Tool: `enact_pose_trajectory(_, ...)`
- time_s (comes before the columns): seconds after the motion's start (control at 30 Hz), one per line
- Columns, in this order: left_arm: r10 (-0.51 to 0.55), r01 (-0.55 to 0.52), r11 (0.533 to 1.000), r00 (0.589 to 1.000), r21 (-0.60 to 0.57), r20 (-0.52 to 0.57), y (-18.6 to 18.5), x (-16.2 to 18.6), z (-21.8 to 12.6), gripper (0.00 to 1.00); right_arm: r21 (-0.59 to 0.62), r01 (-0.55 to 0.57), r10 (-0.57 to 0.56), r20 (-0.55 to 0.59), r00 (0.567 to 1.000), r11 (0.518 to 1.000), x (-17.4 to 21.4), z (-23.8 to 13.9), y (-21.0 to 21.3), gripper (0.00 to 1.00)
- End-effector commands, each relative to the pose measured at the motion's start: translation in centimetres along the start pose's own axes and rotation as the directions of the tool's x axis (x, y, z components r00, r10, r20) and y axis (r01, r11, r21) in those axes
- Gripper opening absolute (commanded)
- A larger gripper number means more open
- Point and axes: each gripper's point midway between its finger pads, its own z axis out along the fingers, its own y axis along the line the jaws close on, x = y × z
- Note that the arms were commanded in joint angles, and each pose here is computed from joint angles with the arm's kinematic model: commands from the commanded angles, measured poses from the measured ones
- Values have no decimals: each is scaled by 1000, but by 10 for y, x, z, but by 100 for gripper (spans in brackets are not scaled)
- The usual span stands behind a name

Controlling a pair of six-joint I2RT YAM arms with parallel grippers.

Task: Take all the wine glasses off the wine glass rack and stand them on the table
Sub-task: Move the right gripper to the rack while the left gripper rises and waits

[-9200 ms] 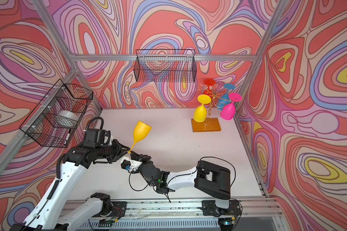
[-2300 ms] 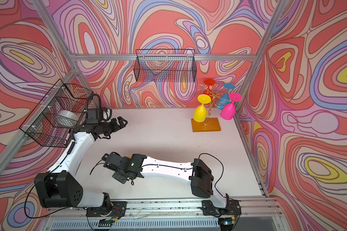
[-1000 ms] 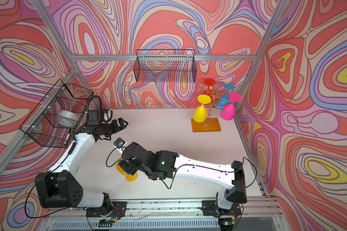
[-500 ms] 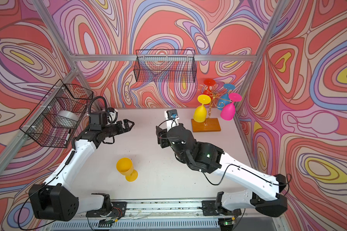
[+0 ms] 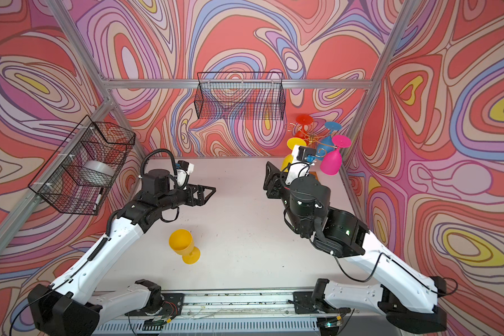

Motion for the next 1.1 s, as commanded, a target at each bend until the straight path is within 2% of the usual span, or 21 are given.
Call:
enact_pose_trajectory(0.0, 81, -85, 994, 995, 65, 65, -22, -10, -7, 94, 14, -2, 3, -31, 1000, 1000, 0, 9, 0, 67)
enact_pose_trajectory(0.23, 108, -117, 987, 990, 106, 86, -34, -10, -11, 94, -4, -12, 11, -131, 991, 1000, 11, 52, 3, 67)
enact_pose_trajectory(0.57, 116, -127, 982, 989, 138, 88, -43, -4, -9, 94, -16, -251, 240, -245, 939, 968, 19, 102, -33, 63)
enact_pose_trajectory(0.67, 115, -127, 981, 989, 145, 91, -46, -5, -10, 94, -15, -348, 332, -264, 905, 937, 21, 111, -45, 63)
enact_pose_trajectory(0.87, 117, -130, 978, 990, 161, 84, -51, -1, -8, 94, 36, -549, 540, -244, 805, 835, 23, 125, -80, 62)
enact_pose_trajectory(1.07, 144, -159, 974, 984, 160, 102, -54, 1, -7, 93, 95, -633, 639, -181, 748, 768, 20, 129, -100, 62)
